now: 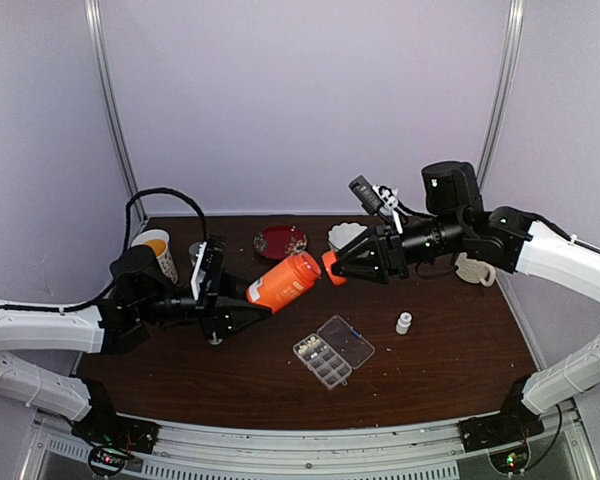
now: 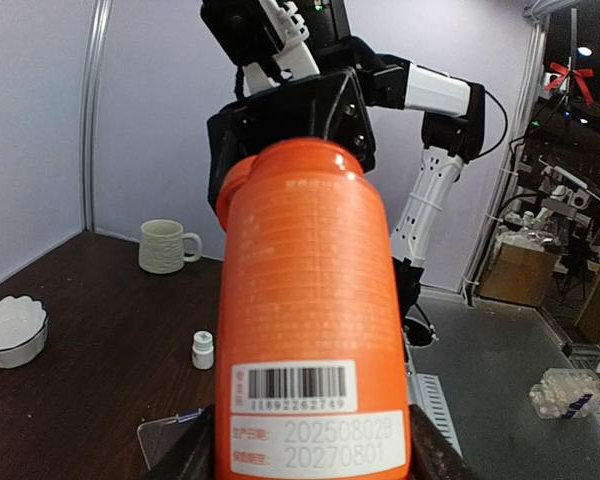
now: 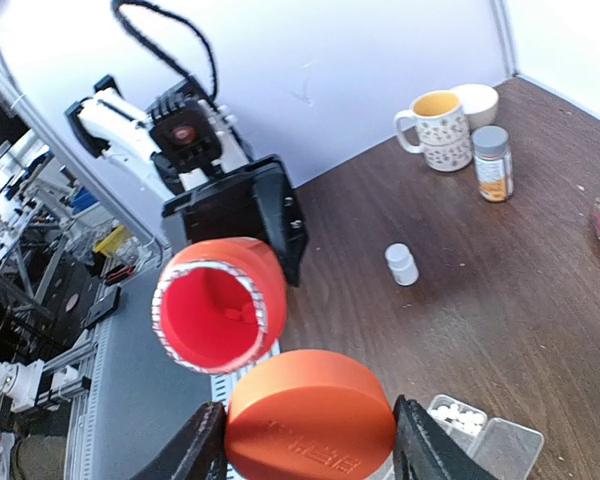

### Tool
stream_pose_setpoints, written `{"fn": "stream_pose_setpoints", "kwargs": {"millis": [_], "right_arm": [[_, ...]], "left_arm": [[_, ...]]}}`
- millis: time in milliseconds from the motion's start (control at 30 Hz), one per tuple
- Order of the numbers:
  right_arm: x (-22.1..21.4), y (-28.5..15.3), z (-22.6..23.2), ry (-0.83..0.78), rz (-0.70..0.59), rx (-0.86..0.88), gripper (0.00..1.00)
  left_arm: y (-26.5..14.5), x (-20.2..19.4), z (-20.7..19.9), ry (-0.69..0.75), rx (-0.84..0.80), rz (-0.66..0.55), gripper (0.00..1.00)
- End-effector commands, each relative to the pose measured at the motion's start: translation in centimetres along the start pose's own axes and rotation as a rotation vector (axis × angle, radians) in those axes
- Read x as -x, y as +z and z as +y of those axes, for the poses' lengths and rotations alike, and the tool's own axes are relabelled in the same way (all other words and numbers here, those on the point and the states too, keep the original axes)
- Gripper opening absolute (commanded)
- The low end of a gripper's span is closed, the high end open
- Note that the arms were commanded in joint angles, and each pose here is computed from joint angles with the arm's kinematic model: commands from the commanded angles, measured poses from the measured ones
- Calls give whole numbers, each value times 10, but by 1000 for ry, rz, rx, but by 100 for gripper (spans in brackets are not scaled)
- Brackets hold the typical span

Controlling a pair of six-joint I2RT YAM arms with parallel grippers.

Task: Sort the pills into containers
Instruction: Close the lid of the pill bottle on the pill bottle.

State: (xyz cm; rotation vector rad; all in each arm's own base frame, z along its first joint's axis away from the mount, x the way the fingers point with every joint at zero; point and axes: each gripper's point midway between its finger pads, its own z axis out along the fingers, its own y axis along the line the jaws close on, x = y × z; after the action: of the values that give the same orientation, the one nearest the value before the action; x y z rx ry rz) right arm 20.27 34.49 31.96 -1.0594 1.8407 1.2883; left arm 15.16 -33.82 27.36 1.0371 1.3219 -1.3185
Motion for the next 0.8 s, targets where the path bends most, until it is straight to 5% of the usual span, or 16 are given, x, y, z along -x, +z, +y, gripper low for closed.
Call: {"fn": "stream_pose_setpoints", "kwargs": {"millis": [0,433,767], "right_arm": [[15,3,34,-111,-32,111,40],[29,4,48,-134,-102,150,40],[0,27,51,-180,98,106,40]], "left_arm": [[4,25,-17,24,-104,-46,0],[7,19,-12,7,-80,-5,0],[15,17,-9,-22,-92,30,0]]}}
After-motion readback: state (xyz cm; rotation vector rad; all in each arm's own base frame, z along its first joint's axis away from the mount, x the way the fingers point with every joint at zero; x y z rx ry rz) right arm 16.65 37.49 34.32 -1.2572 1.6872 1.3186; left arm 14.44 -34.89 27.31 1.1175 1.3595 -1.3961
